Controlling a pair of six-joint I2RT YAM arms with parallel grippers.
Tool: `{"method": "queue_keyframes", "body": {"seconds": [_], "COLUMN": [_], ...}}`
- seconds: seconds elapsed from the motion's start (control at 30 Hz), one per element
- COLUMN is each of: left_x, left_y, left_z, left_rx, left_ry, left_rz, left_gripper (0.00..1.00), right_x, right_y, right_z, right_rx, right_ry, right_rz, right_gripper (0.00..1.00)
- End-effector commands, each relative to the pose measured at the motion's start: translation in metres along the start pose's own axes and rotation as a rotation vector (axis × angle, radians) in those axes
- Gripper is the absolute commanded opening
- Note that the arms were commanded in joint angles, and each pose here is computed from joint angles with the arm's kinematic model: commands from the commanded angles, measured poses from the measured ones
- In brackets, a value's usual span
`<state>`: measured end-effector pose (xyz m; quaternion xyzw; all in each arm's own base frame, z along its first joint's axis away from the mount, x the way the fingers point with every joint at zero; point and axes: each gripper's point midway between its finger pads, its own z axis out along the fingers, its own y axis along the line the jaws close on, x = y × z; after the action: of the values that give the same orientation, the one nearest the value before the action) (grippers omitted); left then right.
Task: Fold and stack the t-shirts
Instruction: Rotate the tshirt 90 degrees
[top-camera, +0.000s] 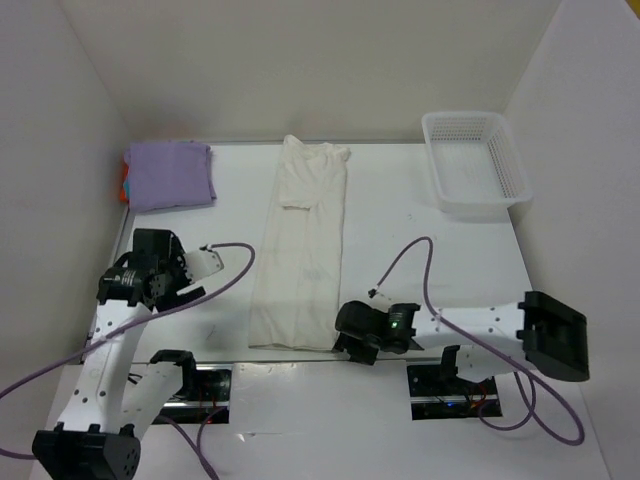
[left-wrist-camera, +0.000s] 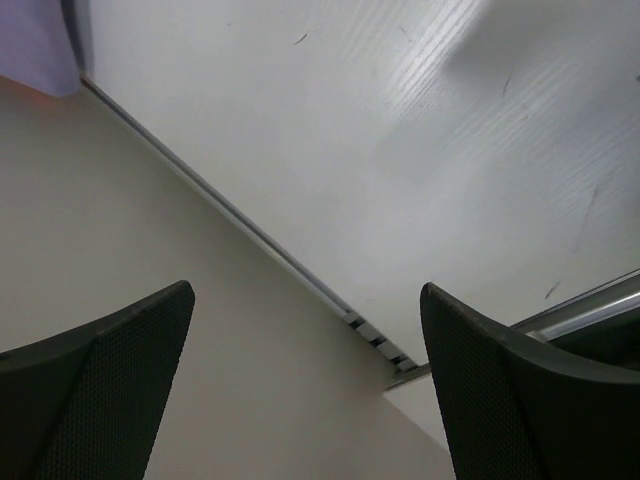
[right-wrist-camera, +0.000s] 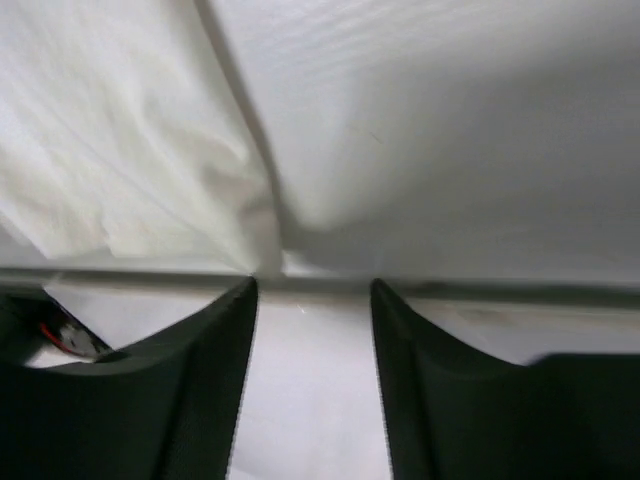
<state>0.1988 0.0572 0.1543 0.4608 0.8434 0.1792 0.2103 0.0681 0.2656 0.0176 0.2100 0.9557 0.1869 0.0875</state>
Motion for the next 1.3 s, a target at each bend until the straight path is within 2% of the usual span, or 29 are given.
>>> {"method": "queue_keyframes", "body": {"seconds": [0.0, 0.03, 0.1, 0.17, 0.2, 0.27, 0.33, 0.37, 0.4, 0.43, 0.47, 0.5, 0.57, 0.67, 0.77, 0.87, 0.93, 0.97, 1.07, 1.17, 1.27], "left_x": [0.004, 0.002, 0.002, 0.006, 0.003, -0.012, -0.037, -0.048, -0.057, -0.080, -0.092, -0.115, -0.145, -0.165, -0.146, -0.113, -0.102, -0.103, -0.109, -0.103, -0.112], "left_y": [0.005, 0.004, 0.000, 0.004, 0.009, 0.028, 0.019, 0.013, -0.001, -0.012, -0.025, -0.044, -0.057, -0.099, -0.141, -0.174, -0.181, -0.185, -0.189, -0.204, -0.220], "left_z": [-0.024, -0.030, -0.036, -0.045, -0.036, -0.037, -0.012, -0.005, 0.016, 0.017, 0.033, 0.032, 0.030, 0.027, 0.036, 0.035, 0.033, 0.030, 0.020, 0.024, 0.018], "left_rx": [-0.052, -0.071, -0.073, -0.149, -0.186, -0.346, -0.332, -0.297, -0.183, -0.128, -0.014, 0.065, 0.187, 0.316, 0.396, 0.469, 0.431, 0.406, 0.309, 0.331, 0.421], "left_ry": [0.034, 0.014, 0.001, -0.003, 0.010, -0.009, -0.127, -0.183, -0.230, -0.345, -0.381, -0.480, -0.554, -0.630, -0.596, -0.567, -0.571, -0.592, -0.676, -0.708, -0.769], "left_rz": [0.150, 0.185, 0.346, 0.474, 0.619, 0.761, 0.838, 0.852, 0.863, 0.867, 0.858, 0.823, 0.808, 1.002, 1.211, 1.352, 1.425, 1.472, 1.599, 1.716, 1.734], "left_gripper": [1.00, 1.00, 1.00, 1.00, 1.00, 1.00, 1.00, 1.00, 1.00, 1.00, 1.00, 1.00, 1.00, 1.00, 1.00, 1.00, 0.92, 0.89, 0.79, 0.76, 0.71], "right_x": [-0.007, -0.008, -0.010, -0.012, -0.015, -0.025, -0.040, -0.048, -0.054, -0.067, -0.072, -0.076, -0.083, -0.090, -0.094, -0.095, -0.093, -0.088, -0.086, -0.088, -0.085], "right_y": [-0.040, -0.027, -0.015, -0.001, 0.003, 0.010, 0.016, 0.015, 0.016, 0.012, 0.013, 0.021, 0.023, 0.022, 0.022, 0.031, 0.039, 0.038, 0.043, 0.043, 0.042], "right_z": [-0.022, -0.037, -0.056, -0.082, -0.089, -0.096, -0.092, -0.087, -0.086, -0.075, -0.072, -0.073, -0.066, -0.058, -0.049, -0.041, -0.032, -0.025, -0.019, -0.013, -0.015], "right_rx": [0.060, -0.013, -0.073, -0.158, -0.180, -0.202, -0.180, -0.151, -0.122, -0.061, -0.043, -0.047, -0.014, 0.025, 0.024, -0.010, -0.040, -0.033, -0.045, -0.045, -0.061], "right_ry": [-0.019, -0.017, -0.017, -0.019, -0.031, -0.061, -0.081, -0.096, -0.098, -0.101, -0.097, -0.089, -0.064, -0.055, -0.030, -0.034, -0.024, 0.012, 0.012, -0.008, -0.004], "right_rz": [-0.170, -0.172, -0.193, -0.205, -0.200, -0.203, -0.220, -0.227, -0.229, -0.233, -0.236, -0.242, -0.273, -0.297, -0.293, -0.325, -0.325, -0.325, -0.337, -0.273, -0.247], "right_gripper": [0.58, 0.59, 0.62, 0.63, 0.63, 0.63, 0.63, 0.63, 0.63, 0.64, 0.64, 0.64, 0.64, 0.66, 0.66, 0.66, 0.66, 0.66, 0.66, 0.66, 0.66]}}
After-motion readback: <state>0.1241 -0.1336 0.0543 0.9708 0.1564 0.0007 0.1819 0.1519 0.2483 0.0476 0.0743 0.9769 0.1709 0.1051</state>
